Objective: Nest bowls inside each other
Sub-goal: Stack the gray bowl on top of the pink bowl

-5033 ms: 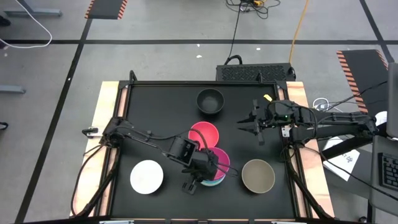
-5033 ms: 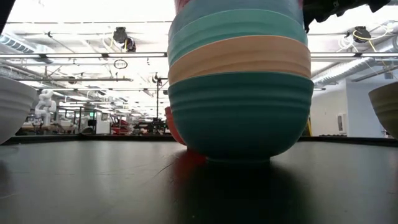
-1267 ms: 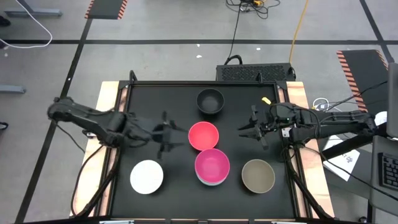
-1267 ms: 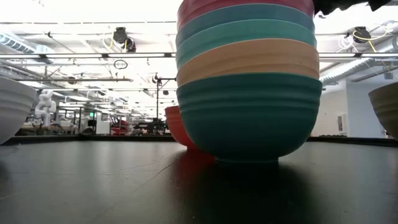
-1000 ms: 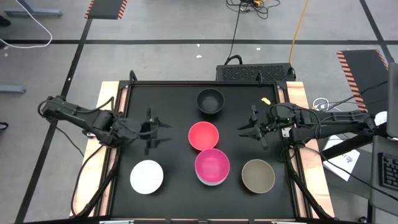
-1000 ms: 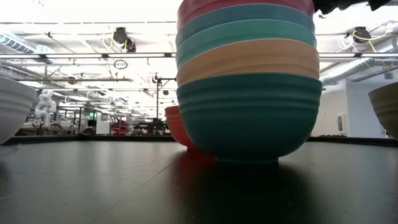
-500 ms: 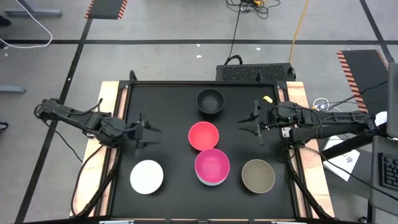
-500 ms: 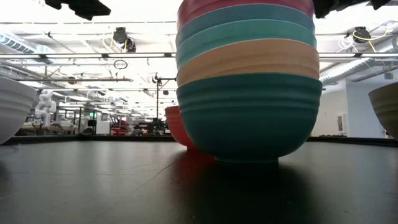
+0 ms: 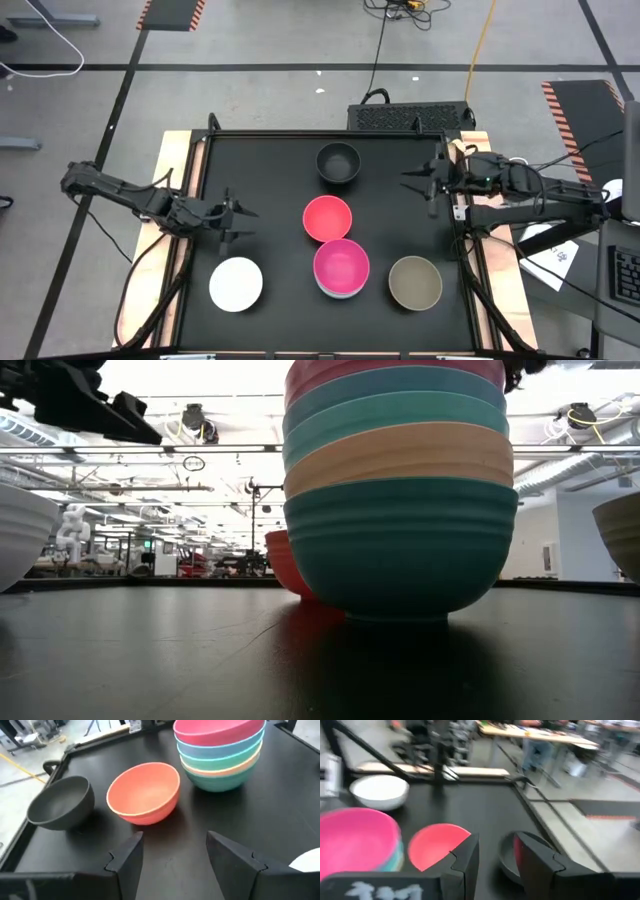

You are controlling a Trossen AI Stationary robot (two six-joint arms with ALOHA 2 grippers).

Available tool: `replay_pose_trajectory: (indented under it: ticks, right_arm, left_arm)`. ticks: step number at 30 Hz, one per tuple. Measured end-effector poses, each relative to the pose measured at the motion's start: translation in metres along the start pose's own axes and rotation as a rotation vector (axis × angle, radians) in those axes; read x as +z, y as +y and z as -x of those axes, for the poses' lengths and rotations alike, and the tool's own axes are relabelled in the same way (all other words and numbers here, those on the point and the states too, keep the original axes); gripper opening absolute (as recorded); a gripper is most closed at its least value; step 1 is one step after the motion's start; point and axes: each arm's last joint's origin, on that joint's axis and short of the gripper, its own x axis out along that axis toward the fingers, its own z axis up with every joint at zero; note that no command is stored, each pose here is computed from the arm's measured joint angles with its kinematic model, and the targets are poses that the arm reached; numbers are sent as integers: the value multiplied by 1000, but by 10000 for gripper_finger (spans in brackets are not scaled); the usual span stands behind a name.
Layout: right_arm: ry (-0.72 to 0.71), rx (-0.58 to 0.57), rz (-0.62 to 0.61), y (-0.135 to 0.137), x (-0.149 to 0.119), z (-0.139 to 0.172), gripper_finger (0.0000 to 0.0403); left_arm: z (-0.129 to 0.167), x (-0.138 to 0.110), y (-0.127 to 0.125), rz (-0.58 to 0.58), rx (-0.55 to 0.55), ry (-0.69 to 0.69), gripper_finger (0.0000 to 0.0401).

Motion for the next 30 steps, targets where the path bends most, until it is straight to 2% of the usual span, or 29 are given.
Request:
replay_pose_trajectory:
  ticks: [3,7,11,14,21,26,30]
  right_arm:
    - [19,-45,13,-2,-3,5,116]
    - [-83,-85,21,-4,-1,17,116]
    - [-104,-139,23,-4,-18,21,116]
    - [-28,-118,-11,-1,-38,12,116]
    - [166,72,-114,14,-75,0,116]
    - [244,248,-104,29,-82,7,116]
    - [226,336,-106,36,-81,14,116]
  left_arm:
    - [-2,-2,1,-2,22,-14,218]
    - [-2,-4,5,9,37,-14,218]
    - [1,-4,8,22,38,-28,218]
    - [4,-3,9,22,12,-55,218]
    - [13,-3,11,26,14,-92,218]
    - [16,-2,12,31,17,-113,218]
    - [16,-2,12,33,17,-114,218]
